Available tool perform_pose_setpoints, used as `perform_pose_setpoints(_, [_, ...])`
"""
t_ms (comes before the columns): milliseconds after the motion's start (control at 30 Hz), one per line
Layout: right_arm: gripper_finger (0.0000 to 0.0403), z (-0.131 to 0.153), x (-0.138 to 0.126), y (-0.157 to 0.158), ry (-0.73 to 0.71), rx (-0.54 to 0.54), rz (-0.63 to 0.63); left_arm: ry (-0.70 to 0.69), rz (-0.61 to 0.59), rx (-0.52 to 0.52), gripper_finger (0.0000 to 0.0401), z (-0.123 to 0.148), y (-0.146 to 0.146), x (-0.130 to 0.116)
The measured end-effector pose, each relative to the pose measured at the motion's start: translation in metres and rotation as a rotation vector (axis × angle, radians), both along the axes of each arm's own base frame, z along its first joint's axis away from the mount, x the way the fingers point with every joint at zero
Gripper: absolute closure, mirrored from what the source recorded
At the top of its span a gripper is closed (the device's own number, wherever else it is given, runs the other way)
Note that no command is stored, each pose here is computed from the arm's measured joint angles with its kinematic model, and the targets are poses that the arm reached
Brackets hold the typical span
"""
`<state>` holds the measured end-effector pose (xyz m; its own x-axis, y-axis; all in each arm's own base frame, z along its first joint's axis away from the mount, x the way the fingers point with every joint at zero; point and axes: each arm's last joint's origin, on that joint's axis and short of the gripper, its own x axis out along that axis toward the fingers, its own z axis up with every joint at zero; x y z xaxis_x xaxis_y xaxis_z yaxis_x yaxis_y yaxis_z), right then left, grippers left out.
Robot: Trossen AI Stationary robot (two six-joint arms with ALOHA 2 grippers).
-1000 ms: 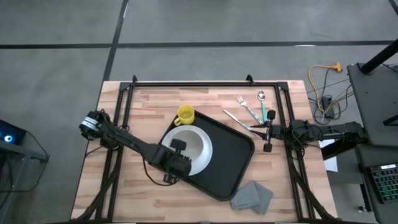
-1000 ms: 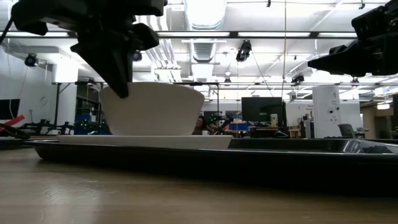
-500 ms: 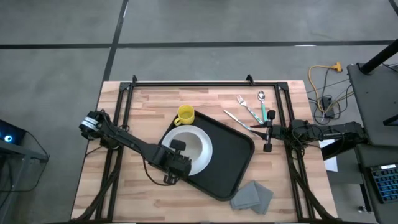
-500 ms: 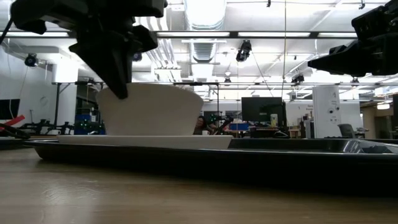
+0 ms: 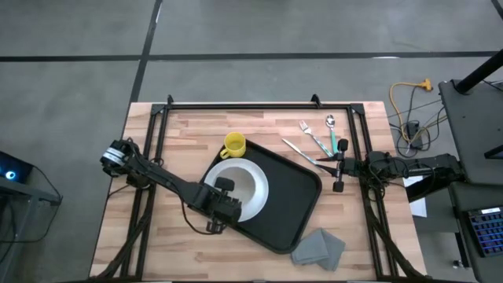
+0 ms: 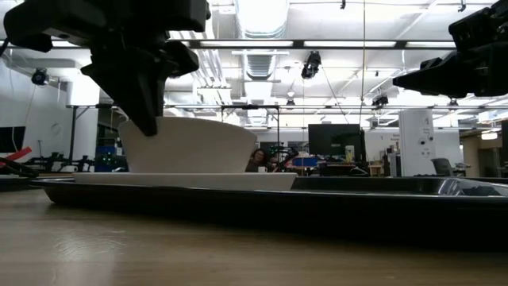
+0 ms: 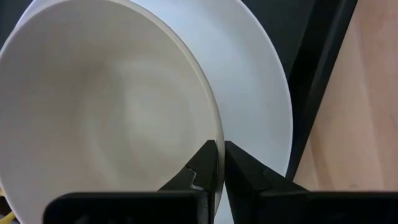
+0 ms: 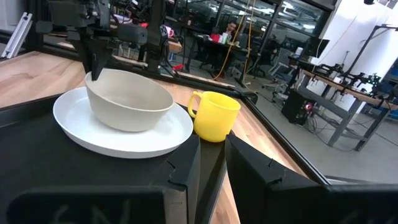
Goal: Set up tray
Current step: Put the gray bowl on the white plate
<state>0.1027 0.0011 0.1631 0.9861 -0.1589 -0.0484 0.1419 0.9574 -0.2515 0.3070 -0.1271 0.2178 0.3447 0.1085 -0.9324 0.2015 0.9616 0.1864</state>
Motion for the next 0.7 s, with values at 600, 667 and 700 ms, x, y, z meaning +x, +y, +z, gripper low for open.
perform_pose_setpoints(600, [0.0335,0.0001,0.0000,0.0000,0.000,0.000,0.000,-0.022,0.010,-0.010,0.0389,0.0007,0.0024,0.0034])
perform_pose_setpoints(667, [0.0335,0.0001,0.0000,0.0000,-0.001,0.001,0.000,-0.022,0.010,-0.010,0.0389,0.0007,0.0024,0.0034])
perform_pose_setpoints(700, [0.0335,0.0000,0.0000,0.0000,-0.001,0.004,0.000,-0.022,0.010,-0.010,0.0387,0.0007,0.0024,0.0034])
